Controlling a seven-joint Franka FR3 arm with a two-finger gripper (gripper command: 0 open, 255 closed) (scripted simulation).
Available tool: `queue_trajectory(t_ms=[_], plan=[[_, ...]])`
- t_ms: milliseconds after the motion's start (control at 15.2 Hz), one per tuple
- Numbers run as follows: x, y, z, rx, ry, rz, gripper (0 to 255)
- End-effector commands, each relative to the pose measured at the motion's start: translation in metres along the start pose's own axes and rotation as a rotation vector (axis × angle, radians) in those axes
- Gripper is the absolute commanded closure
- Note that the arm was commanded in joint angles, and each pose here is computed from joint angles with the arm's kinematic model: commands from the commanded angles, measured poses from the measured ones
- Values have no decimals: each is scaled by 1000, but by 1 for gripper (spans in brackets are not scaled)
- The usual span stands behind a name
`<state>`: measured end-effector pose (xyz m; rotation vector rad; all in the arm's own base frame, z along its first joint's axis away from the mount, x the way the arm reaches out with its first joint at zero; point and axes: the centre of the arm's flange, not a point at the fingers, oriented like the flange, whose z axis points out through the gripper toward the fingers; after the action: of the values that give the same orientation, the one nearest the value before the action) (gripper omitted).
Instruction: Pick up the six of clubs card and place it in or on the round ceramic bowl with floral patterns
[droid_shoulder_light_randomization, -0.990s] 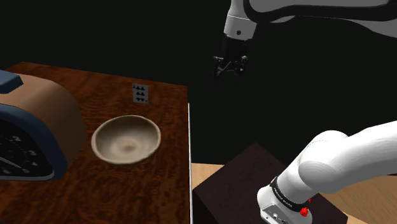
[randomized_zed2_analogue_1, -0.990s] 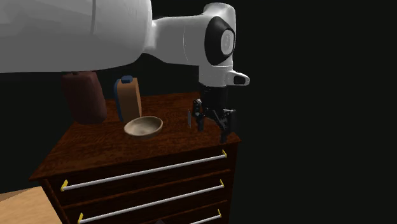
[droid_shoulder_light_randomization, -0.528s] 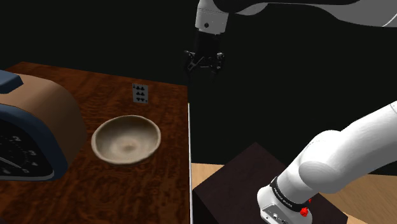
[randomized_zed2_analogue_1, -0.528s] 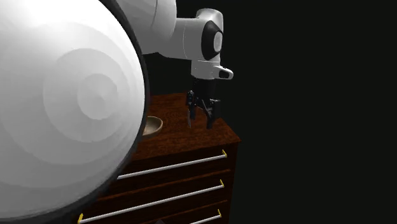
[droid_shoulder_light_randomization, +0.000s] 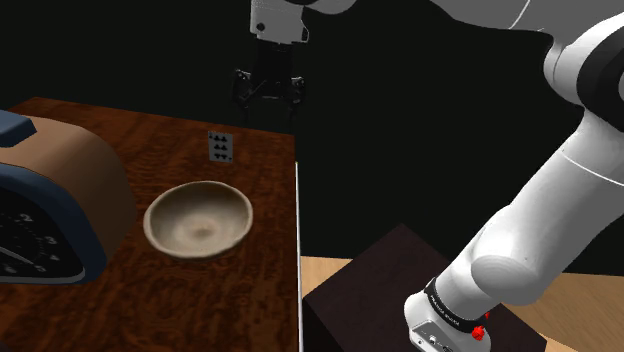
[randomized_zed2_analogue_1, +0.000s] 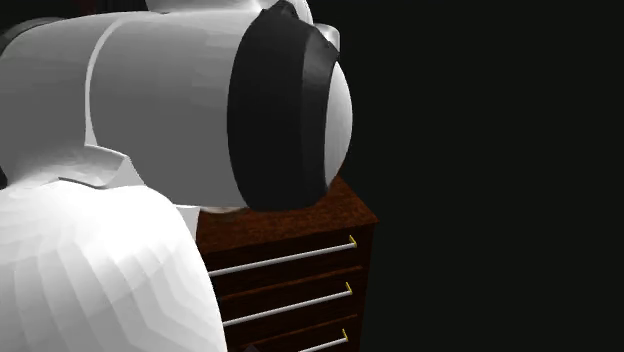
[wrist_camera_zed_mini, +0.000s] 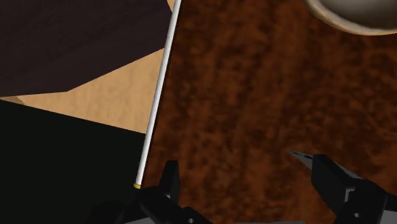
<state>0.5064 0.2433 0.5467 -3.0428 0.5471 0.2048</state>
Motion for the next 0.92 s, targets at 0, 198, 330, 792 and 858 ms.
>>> queue_trajectory(t_ms=[0,198,330,792,858], plan=[[11,-23,-2,9,-11,29,0],[30,-57,-3,23,-25,69,0],[43,-79,-3,31,-35,96,0],[45,-87,28,34,-38,103,0],[45,-87,34,34,-38,103,0]])
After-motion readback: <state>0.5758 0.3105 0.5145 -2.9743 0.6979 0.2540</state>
